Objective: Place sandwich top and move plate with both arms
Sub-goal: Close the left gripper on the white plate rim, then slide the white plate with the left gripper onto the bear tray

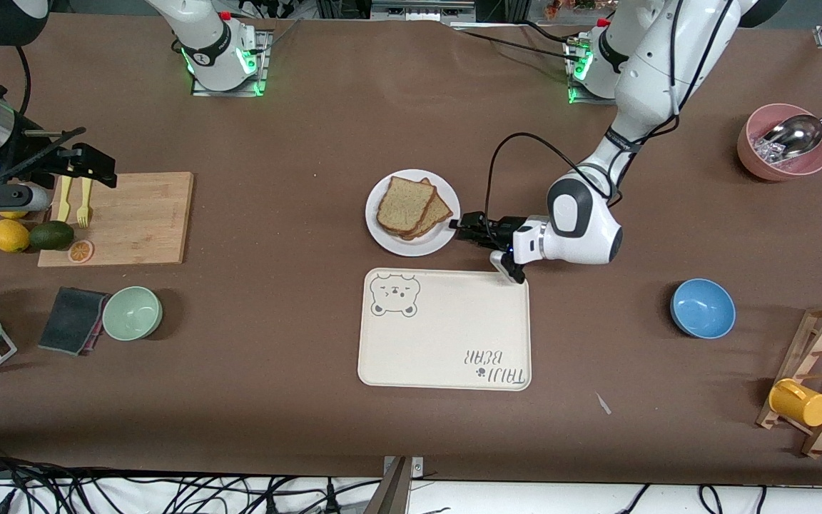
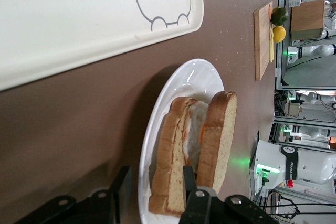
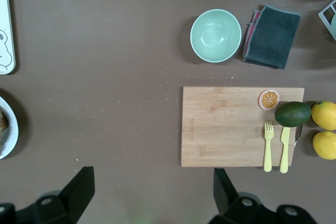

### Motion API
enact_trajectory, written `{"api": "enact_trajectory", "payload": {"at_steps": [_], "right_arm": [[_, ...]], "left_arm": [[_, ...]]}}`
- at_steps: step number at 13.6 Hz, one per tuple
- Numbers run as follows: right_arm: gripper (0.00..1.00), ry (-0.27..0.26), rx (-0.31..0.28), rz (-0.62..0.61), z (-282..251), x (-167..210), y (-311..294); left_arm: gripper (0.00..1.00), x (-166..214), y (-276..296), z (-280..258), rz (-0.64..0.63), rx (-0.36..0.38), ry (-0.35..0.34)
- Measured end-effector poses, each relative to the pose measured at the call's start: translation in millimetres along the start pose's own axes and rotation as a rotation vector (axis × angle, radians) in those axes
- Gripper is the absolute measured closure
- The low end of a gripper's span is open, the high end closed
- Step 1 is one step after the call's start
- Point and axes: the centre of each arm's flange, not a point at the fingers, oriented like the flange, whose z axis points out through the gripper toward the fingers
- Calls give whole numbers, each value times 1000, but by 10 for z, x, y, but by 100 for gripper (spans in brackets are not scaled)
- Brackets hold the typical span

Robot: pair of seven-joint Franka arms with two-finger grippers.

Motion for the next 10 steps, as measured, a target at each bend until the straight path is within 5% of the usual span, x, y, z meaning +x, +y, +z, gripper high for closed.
{"api": "enact_trajectory", "payload": {"at_steps": [10], "right_arm": [[0, -11, 1, 0, 81, 47, 1]], "left_arm": [[75, -188, -107, 237, 60, -15, 39]]}}
